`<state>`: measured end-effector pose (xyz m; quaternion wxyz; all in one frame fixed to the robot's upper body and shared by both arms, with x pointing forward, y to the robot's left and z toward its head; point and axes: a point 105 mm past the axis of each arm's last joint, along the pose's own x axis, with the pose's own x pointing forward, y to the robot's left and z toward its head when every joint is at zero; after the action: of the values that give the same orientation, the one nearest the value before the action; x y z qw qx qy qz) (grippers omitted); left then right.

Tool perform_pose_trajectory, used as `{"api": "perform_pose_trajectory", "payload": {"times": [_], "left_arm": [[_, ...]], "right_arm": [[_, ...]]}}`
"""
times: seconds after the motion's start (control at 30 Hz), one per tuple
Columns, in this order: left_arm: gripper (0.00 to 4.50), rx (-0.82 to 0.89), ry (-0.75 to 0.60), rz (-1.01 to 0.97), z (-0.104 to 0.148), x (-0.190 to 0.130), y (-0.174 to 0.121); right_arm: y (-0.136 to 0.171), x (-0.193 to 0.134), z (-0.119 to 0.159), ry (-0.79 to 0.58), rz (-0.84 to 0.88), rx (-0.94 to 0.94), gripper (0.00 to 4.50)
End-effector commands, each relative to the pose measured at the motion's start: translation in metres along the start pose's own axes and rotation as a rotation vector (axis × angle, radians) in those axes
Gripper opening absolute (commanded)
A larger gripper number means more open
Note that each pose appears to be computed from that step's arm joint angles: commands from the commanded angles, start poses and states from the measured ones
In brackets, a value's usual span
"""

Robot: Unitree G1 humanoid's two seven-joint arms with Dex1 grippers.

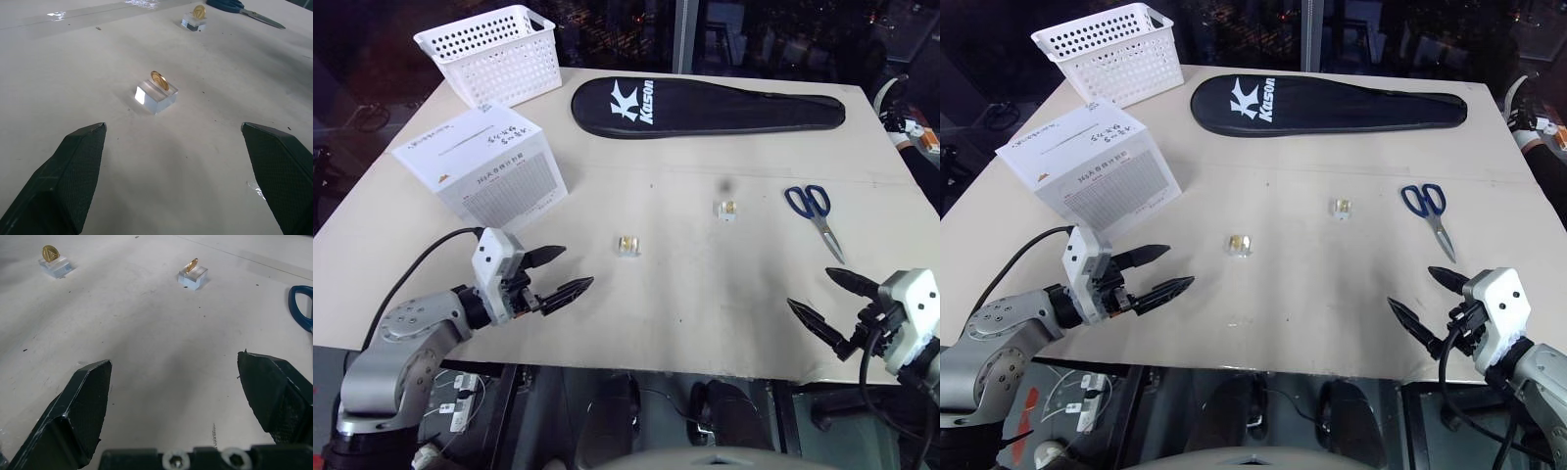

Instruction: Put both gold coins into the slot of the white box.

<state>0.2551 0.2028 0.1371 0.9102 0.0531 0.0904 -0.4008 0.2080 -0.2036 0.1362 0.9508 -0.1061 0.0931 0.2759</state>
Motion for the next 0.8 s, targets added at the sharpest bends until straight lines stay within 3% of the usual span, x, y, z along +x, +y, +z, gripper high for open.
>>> {"api": "perform_pose_trajectory", "payload": {"times": [0.03, 0.13, 0.37, 0.47, 0.53, 0.63, 0.7, 0.77, 0.8], "left_arm": [[4.5, 0.046, -0.064, -0.045, 0.022, 0.008, -0.009], [4.5, 0.06, -0.131, -0.106, 0.046, 0.019, -0.021], [4.5, 0.125, -0.144, -0.212, 0.063, 0.031, -0.04], [4.5, 0.142, -0.154, -0.233, 0.07, 0.037, -0.044], [4.5, 0.14, -0.16, -0.244, 0.072, 0.039, -0.045], [4.5, 0.143, -0.162, -0.247, 0.073, 0.041, -0.046], [4.5, 0.145, -0.164, -0.241, 0.074, 0.041, -0.045], [4.5, 0.143, -0.167, -0.236, 0.074, 0.041, -0.046], [4.5, 0.141, -0.168, -0.235, 0.074, 0.041, -0.046]], "right_arm": [[0.001, 0.016, 0.016, -0.021, -0.05, -0.054, 4.45], [-0.004, 0.045, 0.024, 0.03, -0.134, -0.03, 4.45], [-0.009, 0.1, 0.047, 0.02, -0.193, 0.1, 4.45], [-0.015, 0.125, 0.054, 0.038, -0.228, 0.133, 3.74], [-0.014, 0.138, 0.058, 0.052, -0.236, 0.115, 2.8], [-0.015, 0.151, 0.062, 0.065, -0.252, 0.136, 2.8], [-0.016, 0.158, 0.065, 0.069, -0.255, 0.142, 2.37], [-0.017, 0.162, 0.066, 0.079, -0.259, 0.138, 1.62], [-0.017, 0.164, 0.066, 0.085, -0.262, 0.137, 1.62]]}}
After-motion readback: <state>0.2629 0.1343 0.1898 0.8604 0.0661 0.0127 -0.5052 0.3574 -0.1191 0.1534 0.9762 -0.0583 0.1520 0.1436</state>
